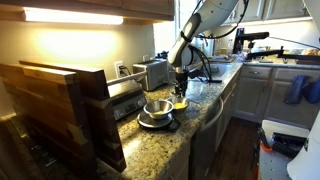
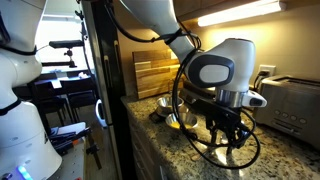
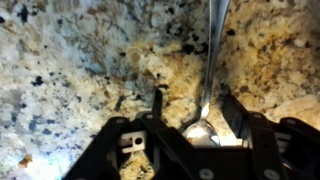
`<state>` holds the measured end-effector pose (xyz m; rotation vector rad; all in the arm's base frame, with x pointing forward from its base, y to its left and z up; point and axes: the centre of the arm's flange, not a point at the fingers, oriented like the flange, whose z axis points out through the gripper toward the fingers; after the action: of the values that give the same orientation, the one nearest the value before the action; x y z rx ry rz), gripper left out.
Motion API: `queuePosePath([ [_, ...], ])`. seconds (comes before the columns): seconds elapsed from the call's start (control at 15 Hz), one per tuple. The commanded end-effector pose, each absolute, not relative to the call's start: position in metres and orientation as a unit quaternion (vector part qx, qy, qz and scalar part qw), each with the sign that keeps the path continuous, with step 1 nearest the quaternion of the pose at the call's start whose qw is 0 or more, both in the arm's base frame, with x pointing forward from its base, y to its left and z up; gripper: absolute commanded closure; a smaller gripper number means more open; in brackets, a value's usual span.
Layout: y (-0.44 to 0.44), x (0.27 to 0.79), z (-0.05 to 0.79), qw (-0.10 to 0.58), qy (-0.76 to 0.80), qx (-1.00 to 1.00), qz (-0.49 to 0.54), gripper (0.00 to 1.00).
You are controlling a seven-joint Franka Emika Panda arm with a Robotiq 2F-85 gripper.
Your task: Use the spoon on the counter to scoop some of the contents in the bowl on the left into the bowl on the right
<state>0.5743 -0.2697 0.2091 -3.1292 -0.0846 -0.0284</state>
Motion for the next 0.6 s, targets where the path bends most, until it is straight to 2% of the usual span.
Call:
queuePosePath([
  [0.0, -0.2666, 0.5743, 0.2138, 0.017, -0.019, -1.000, 0.000, 0.66],
  [0.27, -0.2613, 0.5746, 0.2155, 0.021, -0.025, -0.999, 0.004, 0.93],
  [0.53, -0.2612, 0.5735, 0.2153, 0.025, -0.023, -0.999, 0.008, 0.98],
])
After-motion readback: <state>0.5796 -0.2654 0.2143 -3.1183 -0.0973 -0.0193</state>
